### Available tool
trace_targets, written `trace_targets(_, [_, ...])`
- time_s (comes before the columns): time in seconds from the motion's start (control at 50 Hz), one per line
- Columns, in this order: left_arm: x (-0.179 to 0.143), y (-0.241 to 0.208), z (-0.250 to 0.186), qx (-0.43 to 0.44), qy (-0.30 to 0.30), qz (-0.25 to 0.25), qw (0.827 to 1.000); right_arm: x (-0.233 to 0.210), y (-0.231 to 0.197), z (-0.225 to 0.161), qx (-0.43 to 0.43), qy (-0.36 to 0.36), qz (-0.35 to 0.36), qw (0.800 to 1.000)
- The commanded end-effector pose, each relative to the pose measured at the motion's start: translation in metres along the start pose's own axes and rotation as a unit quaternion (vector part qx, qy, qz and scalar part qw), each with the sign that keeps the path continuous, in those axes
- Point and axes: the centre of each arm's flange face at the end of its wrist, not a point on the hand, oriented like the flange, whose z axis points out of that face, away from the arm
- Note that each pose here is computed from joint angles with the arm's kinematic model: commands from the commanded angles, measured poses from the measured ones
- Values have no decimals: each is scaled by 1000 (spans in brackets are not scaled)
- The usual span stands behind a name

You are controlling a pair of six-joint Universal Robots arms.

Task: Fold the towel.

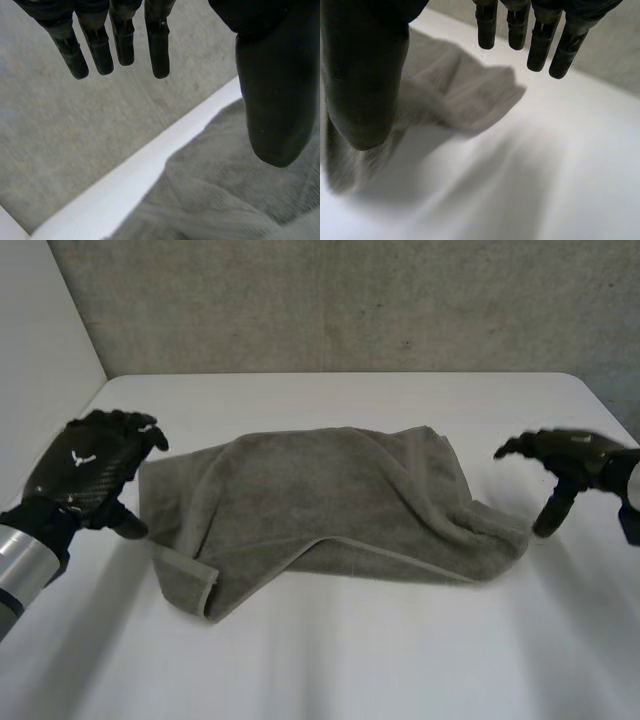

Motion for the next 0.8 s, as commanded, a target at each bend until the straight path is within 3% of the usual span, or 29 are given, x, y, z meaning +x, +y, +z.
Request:
trace_targets(0.02, [9,-21,-13,24,10,4,1000,-8,-27,-24,72,27,-75,994])
trace_targets(0.12, [36,-15,-29,-5,58,-15,998,-37,-13,-34,65,13,-208,976])
trace_targets(0.14, [36,-15,-29,-5,58,-16,998,-37,-13,-34,65,12,-208,976])
trace_targets(0.24, [56,-7,-40,-20,87,-9,996,-62,19,-40,40,-16,-338,940])
trace_targets(0.36, [63,4,-45,-33,98,33,994,-70,37,-39,41,-14,-399,916])
trace_targets(0.54, [73,30,-45,-36,122,177,976,-77,65,-32,70,18,-482,873])
trace_targets(0.72, [80,55,-41,-72,155,202,964,-87,85,-19,100,32,-551,828])
trace_targets(0.8, [86,63,-41,-81,173,209,959,-88,93,-12,101,30,-559,822])
